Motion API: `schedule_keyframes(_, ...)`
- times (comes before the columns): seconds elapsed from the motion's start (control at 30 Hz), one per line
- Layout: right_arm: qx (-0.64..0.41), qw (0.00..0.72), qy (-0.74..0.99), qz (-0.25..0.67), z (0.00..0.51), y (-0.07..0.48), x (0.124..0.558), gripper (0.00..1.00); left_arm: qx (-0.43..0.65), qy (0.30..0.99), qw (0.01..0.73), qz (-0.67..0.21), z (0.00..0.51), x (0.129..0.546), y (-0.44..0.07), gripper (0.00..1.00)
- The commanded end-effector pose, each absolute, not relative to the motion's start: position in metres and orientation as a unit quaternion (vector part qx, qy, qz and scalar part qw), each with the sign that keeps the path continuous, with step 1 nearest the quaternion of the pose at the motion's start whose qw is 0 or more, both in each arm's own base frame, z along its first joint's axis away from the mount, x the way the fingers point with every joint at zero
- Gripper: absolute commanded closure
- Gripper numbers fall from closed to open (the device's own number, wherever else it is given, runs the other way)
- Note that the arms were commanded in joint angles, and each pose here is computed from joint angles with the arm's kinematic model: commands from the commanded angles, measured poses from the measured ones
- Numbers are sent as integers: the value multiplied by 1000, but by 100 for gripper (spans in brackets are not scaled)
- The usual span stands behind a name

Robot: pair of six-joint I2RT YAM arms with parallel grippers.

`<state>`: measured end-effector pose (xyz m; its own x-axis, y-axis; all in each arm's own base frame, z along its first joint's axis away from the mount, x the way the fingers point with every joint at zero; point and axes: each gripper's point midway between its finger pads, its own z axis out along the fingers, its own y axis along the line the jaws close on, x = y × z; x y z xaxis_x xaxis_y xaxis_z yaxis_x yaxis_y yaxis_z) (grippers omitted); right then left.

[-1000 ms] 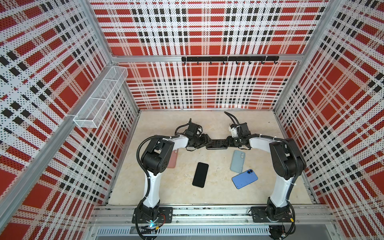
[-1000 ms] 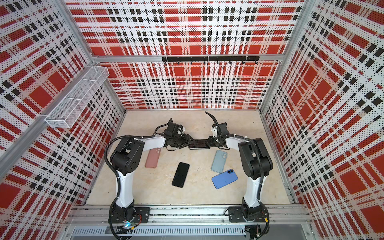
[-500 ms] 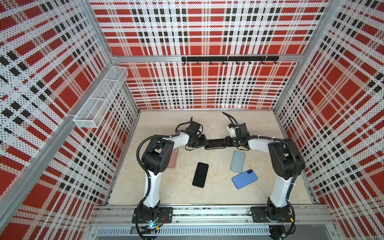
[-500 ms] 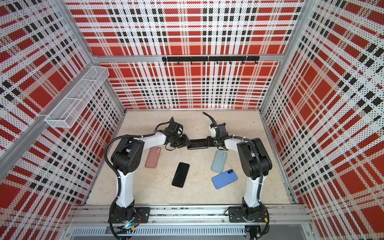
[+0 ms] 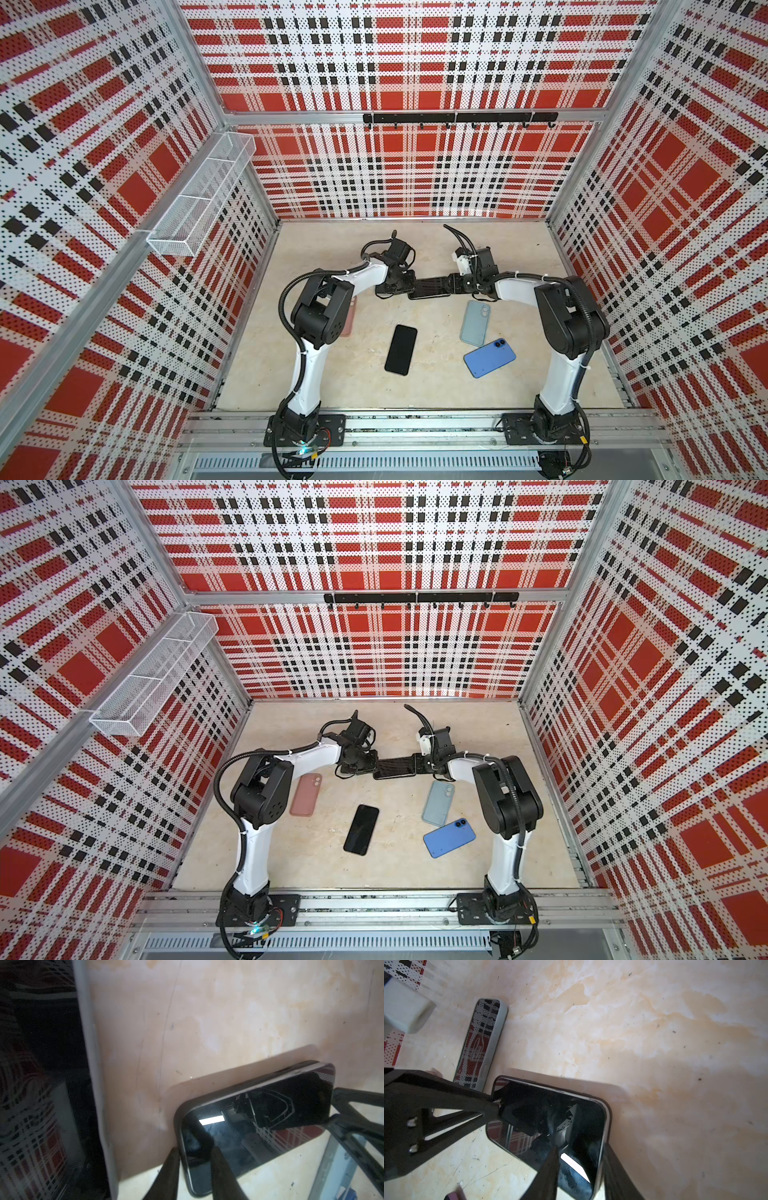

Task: Put the phone into the phone case

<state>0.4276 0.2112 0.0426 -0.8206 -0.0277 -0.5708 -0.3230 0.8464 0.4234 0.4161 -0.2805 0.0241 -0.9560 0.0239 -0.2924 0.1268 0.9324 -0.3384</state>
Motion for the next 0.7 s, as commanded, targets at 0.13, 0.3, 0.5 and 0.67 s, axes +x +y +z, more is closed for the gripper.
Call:
schedule_keyframes(0.13, -99, 288, 905, 298, 51, 225, 424, 55, 42, 992, 75, -92, -24, 380, -249, 72)
schedule_keyframes(0.3, -78, 278, 906, 310, 52, 218, 424, 53, 34, 991, 83, -100, -18, 384, -248, 82)
schedule_keyframes(0.5, -60, 268, 914, 300, 47, 209, 426, 54, 31, 985, 106, -132, -5, 392, -250, 90)
schedule_keyframes(0.67, -47, 254, 921, 291, 41, 205, 427, 54, 30, 984, 112, -137, 1, 395, -250, 94)
